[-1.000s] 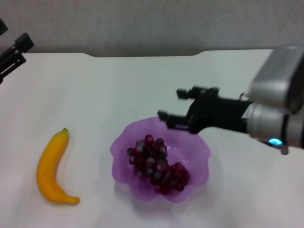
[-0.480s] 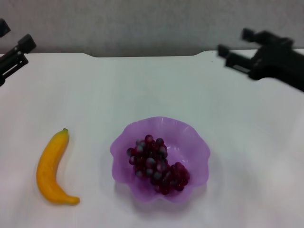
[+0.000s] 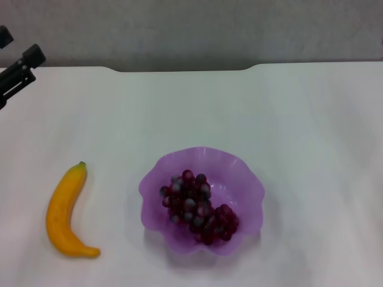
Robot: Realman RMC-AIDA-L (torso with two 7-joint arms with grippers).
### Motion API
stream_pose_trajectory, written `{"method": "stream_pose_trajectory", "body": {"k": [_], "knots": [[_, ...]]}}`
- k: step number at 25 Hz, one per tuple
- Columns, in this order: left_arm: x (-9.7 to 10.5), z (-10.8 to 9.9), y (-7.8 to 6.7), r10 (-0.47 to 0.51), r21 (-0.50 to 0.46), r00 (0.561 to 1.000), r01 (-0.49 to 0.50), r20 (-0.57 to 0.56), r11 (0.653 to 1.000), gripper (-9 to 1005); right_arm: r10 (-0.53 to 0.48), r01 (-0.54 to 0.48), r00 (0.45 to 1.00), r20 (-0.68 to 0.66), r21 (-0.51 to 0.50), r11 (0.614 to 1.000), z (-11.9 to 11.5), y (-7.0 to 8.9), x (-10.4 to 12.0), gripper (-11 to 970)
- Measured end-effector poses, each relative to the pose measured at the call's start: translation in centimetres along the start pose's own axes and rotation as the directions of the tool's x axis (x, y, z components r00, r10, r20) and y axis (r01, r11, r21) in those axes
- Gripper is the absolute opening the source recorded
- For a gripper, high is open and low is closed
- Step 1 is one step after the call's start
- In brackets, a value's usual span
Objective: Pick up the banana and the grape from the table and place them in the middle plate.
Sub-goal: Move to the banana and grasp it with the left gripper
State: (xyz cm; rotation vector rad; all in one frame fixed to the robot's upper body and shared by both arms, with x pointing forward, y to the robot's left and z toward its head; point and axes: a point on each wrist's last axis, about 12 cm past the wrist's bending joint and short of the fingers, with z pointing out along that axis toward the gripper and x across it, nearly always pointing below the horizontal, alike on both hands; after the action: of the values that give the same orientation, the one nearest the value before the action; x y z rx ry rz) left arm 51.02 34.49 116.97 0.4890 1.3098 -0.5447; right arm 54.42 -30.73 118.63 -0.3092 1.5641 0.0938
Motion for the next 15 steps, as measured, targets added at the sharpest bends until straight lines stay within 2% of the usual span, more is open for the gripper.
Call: {"method": "stream_pose_trajectory", "body": {"k": [2,7,8,12,15], "knots": [[0.0,0.0,0.0,-0.001,-0.001,1.000,0.001,0.000,1.000,753,-0.013,0.014,1.000,-0.021,0.072,0.997,-0.2,-0.8,0.4,768],[0.0,0.0,0.0,-0.002,-0.001,1.000,0.002,-0.001,1.000,753,-0.016,0.028,0.997,-0.070,0.177,0.984,-0.8,-2.1,1.7,768],[0.0,0.0,0.0,-0.002,-0.001,1.000,0.002,-0.001,1.000,753,-0.007,0.025,0.995,-0.095,0.198,0.980,-1.0,-2.5,2.5,768],[0.0,0.0,0.0,-0.001,0.002,1.000,0.001,-0.007,1.000,753,0.013,0.015,0.992,-0.129,0.213,0.977,-1.4,-3.2,3.7,768],[0.0,0.1,0.0,-0.002,0.005,1.000,0.002,-0.009,1.000,753,0.037,-0.011,0.989,-0.145,0.173,0.985,-1.5,-3.5,4.7,767]]}}
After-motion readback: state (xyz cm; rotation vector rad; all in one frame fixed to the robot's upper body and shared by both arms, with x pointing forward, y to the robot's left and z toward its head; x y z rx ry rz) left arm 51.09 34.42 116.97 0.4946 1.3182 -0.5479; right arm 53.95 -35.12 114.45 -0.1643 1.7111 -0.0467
